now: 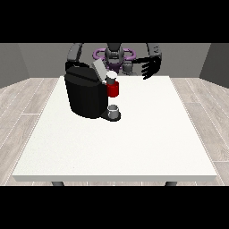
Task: Insert the coffee pod into the coffee machine and close the lid
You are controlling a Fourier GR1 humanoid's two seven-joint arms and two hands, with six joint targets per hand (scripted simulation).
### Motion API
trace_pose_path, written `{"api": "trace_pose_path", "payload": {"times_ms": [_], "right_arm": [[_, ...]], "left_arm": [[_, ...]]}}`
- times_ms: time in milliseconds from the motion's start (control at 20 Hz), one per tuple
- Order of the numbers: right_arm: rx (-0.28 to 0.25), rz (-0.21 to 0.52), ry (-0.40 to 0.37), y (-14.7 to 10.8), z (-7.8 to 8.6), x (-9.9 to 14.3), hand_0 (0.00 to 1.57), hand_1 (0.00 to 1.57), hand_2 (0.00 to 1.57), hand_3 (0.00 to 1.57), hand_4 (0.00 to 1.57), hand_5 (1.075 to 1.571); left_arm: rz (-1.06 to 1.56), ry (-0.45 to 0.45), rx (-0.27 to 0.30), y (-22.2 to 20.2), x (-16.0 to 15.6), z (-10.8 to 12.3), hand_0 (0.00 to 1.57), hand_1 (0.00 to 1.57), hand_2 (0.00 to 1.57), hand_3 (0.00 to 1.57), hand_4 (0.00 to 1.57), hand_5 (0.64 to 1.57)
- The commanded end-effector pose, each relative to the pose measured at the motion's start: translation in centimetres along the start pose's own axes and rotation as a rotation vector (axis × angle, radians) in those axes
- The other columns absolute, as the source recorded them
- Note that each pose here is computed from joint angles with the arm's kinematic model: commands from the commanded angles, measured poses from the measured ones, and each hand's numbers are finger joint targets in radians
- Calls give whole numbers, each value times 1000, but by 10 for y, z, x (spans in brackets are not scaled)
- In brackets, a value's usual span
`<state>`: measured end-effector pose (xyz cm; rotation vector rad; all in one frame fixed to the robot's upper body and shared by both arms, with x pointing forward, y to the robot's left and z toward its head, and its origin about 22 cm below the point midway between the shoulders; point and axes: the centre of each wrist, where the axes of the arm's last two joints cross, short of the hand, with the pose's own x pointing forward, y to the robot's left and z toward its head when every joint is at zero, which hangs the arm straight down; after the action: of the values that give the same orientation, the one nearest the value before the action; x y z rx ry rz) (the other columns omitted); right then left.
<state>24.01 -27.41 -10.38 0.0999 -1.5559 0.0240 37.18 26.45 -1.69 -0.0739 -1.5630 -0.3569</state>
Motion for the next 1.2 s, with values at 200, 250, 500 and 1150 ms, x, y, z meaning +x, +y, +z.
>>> {"api": "trace_pose_path", "payload": {"times_ms": [200, 250, 500, 1150], "right_arm": [[99, 38, 49, 67, 8, 17, 0, 0, 0, 0, 183, 1571], [137, 45, -35, 76, -20, 49, 0, 0, 0, 0, 204, 1571], [173, 77, -127, 91, -7, 70, 0, 0, 0, 0, 117, 1571], [75, 185, -296, 100, -35, 139, 0, 0, 0, 0, 287, 1571]], "left_arm": [[180, 248, 43, -23, -103, 105, 0, 0, 0, 0, 342, 1571], [161, 213, 75, -1, -99, 108, 0, 0, 0, 0, 284, 1571], [215, 278, 73, 0, -115, 141, 0, 0, 0, 0, 322, 1571], [188, -5, 30, -5, -71, 117, 0, 0, 0, 0, 213, 1571]]}}
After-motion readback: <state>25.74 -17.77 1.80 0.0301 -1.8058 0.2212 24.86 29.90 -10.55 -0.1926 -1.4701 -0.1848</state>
